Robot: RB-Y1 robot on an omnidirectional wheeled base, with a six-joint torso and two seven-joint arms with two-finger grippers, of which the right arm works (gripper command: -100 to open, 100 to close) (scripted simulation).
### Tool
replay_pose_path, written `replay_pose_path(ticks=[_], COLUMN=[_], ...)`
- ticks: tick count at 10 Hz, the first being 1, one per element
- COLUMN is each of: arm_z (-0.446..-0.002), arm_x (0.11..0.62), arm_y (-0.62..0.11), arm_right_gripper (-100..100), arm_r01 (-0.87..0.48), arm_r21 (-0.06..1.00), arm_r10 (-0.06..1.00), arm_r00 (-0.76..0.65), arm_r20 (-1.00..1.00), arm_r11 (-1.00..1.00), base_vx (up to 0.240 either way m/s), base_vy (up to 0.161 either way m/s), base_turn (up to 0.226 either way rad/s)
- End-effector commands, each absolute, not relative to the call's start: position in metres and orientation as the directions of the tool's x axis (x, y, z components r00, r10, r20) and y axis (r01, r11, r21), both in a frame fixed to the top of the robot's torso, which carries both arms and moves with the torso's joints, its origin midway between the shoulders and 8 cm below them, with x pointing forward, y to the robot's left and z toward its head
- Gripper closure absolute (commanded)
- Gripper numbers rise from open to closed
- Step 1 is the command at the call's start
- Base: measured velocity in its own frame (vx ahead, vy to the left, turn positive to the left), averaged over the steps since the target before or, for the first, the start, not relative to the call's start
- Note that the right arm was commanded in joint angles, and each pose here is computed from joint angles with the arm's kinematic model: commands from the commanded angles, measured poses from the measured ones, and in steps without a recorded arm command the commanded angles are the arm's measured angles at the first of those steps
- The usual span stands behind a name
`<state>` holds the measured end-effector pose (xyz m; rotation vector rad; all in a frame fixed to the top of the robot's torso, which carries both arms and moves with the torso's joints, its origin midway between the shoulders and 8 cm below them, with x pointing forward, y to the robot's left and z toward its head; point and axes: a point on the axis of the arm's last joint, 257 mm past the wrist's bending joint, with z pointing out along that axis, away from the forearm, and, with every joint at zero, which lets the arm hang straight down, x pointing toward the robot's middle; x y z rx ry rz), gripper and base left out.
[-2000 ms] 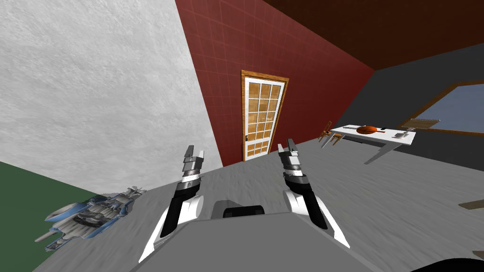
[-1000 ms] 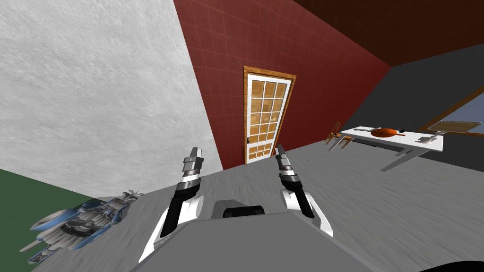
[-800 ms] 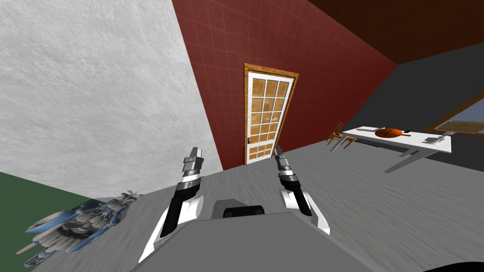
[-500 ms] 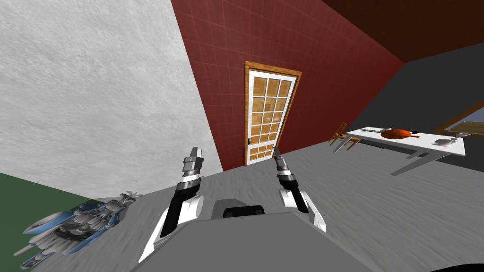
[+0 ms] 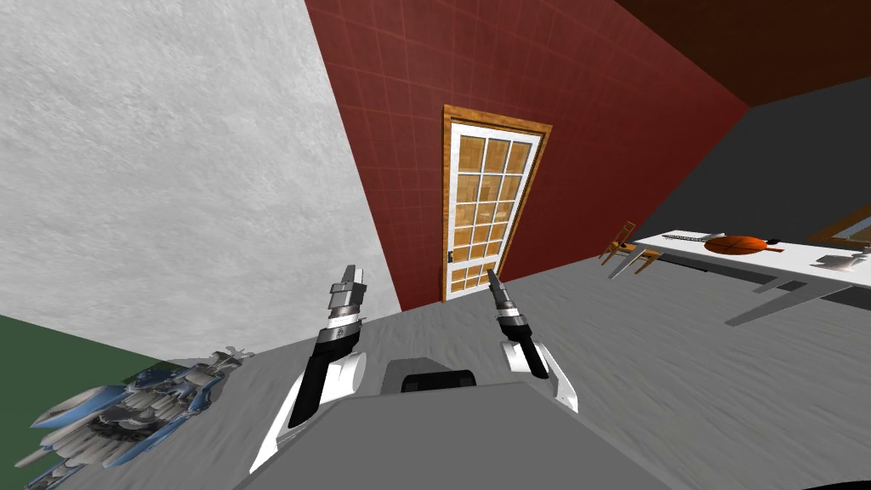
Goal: Pull the door open
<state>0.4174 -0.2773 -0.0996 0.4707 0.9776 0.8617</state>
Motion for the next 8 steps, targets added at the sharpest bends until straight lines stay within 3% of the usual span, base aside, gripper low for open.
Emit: replay_pose_path(ticks=[1,8], arm_z=[-0.113,-0.166], arm_x=[0.421,0.437], arm_y=[-0.277,-0.283], arm_right_gripper=[-100,-100], arm_r01=[-0.391,-0.302], arm_r21=[0.676,0.604], arm_r10=[0.781,0.674], arm_r00=[0.281,0.276], arm_r20=[-0.558,-0.685], arm_r11=[0.625,0.738], base_vx=[0.102,0.088], base_vy=[-0.010,-0.004], base_turn=[0.035,0.029])
